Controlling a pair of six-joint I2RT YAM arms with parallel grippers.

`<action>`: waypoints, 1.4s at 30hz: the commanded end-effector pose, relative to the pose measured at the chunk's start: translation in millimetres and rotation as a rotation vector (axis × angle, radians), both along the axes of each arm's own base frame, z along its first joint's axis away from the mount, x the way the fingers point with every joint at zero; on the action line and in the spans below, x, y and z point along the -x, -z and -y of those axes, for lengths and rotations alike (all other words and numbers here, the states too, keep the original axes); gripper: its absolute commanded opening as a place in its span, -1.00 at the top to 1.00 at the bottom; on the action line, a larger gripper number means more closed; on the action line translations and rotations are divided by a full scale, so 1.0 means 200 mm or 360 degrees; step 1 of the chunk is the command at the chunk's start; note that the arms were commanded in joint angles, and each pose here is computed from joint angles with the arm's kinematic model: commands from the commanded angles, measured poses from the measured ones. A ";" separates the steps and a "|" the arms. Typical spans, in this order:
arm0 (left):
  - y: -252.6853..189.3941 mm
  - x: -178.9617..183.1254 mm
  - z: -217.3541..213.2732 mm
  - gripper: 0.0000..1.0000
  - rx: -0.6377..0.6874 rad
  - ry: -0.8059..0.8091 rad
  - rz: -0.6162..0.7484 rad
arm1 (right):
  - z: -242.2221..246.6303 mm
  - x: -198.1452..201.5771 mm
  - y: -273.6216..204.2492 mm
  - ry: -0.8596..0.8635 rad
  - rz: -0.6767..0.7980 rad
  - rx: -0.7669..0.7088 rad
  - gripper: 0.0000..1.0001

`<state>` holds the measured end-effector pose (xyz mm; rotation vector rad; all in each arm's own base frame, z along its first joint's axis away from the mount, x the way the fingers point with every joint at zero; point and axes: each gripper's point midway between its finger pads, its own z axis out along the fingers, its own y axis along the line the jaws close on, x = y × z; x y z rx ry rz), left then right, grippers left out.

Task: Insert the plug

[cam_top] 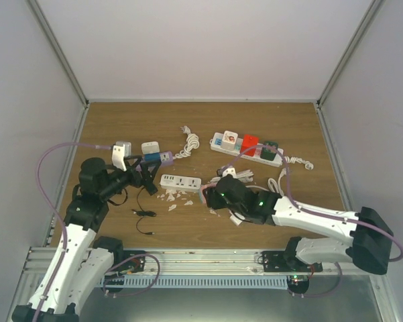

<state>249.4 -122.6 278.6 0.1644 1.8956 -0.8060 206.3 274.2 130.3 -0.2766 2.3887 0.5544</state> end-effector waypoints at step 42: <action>0.07 0.17 0.79 -0.14 0.0335 0.0248 0.0042 | -0.19 -0.02 -0.66 0.0321 -0.0229 -0.1311 -0.34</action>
